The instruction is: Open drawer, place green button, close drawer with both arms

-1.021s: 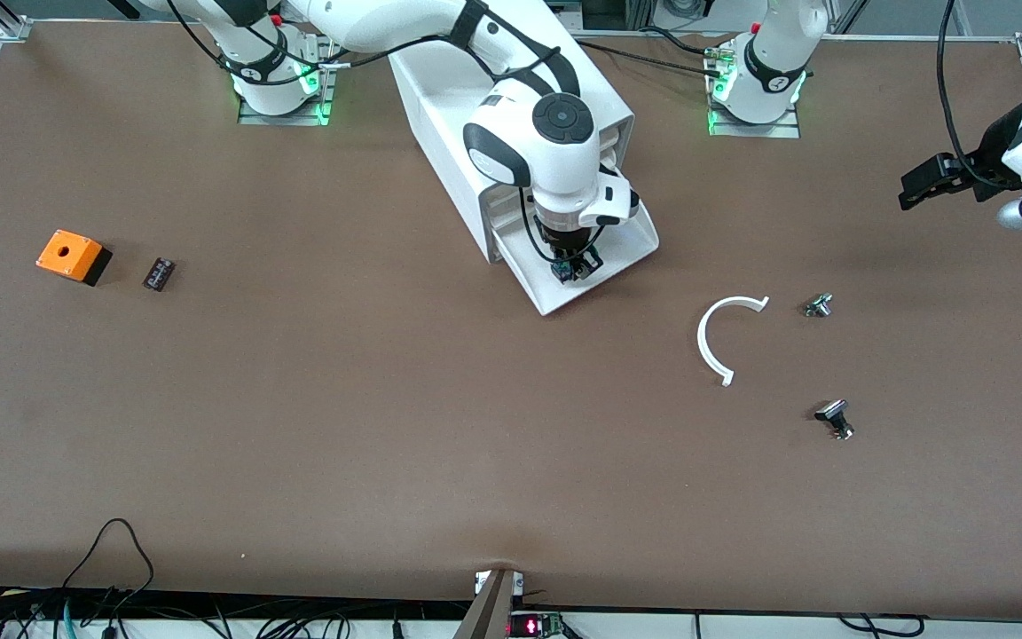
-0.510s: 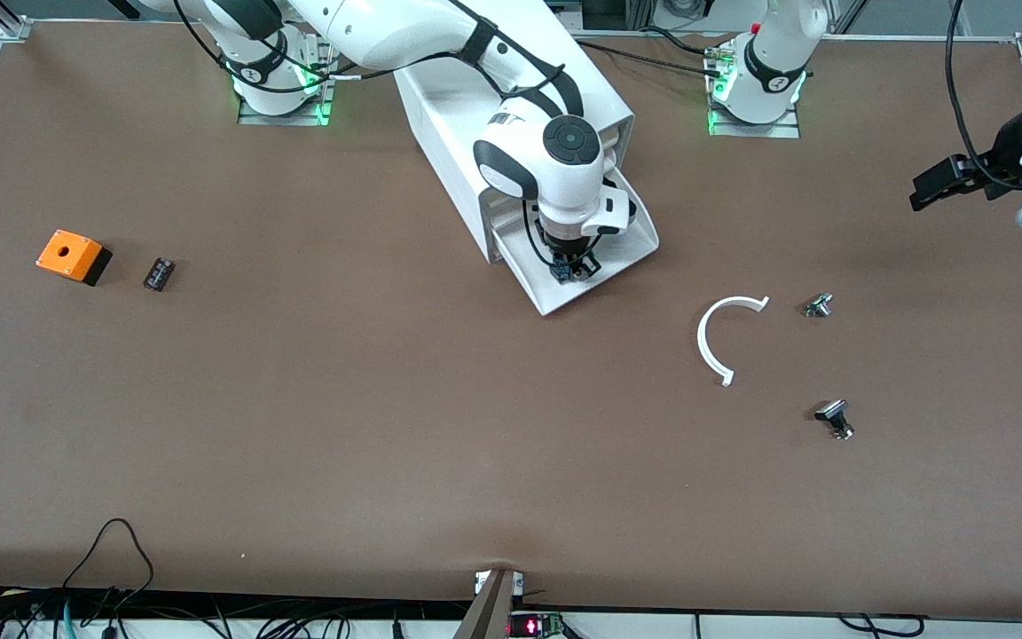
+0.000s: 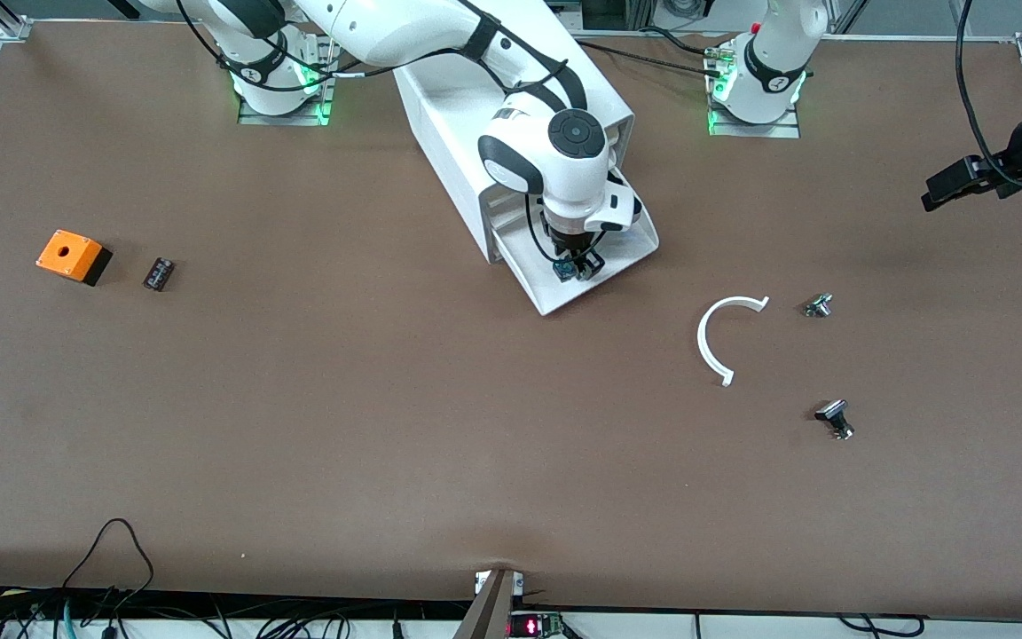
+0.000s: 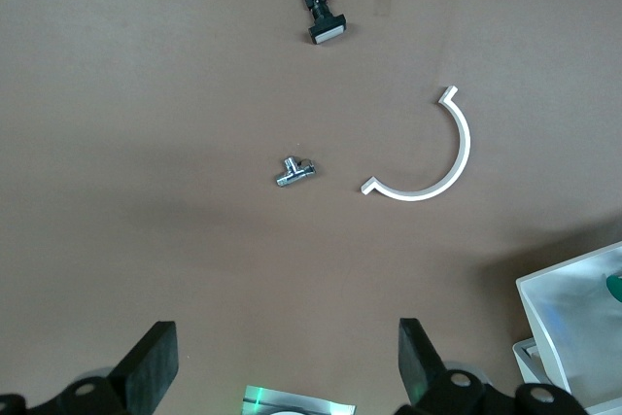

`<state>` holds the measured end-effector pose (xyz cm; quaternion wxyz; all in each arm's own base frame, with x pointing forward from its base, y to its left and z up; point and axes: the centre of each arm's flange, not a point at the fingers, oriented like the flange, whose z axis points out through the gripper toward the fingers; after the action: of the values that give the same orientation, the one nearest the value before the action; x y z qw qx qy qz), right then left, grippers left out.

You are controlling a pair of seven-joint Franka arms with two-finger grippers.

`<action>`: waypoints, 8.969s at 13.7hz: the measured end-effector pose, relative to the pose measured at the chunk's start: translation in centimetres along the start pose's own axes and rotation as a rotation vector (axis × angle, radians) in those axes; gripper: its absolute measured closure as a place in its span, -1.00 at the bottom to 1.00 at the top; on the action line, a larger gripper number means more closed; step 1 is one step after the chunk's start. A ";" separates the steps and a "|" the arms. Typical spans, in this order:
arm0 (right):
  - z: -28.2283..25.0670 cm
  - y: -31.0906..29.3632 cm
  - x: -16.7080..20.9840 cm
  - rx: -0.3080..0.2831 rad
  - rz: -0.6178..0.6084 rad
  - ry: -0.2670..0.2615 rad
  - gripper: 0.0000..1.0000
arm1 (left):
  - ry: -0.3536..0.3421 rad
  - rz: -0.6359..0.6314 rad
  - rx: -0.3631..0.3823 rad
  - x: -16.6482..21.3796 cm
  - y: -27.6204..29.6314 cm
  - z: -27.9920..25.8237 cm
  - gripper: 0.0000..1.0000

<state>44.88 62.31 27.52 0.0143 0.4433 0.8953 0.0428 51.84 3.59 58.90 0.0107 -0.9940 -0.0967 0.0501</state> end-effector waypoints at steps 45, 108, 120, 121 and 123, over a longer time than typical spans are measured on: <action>-33.3 -23.6 -59.1 -0.105 1.921 -0.183 -1.00 | -0.016 -0.014 0.000 0.3 -0.7 0.6 -1.00; -35.2 -33.4 -55.7 0.098 1.897 -0.136 -1.00 | -0.104 -0.395 -0.040 -18.6 44.2 38.0 -1.00; -35.8 -33.2 -55.9 0.082 1.897 -0.133 -1.00 | 0.019 -0.169 -0.039 0.5 22.8 19.4 -1.00; -35.9 -33.2 -55.9 0.080 1.897 -0.132 -1.00 | 0.022 -0.131 -0.019 0.3 20.9 17.3 -1.00; -36.1 -33.1 -55.8 0.076 1.896 -0.131 -1.00 | 0.017 -0.073 0.013 -0.1 17.6 13.1 -1.00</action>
<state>50.23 -4.36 59.78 0.0095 0.9867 0.1611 -0.0176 53.77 -13.50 45.32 0.0197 -0.9901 -0.1323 0.0421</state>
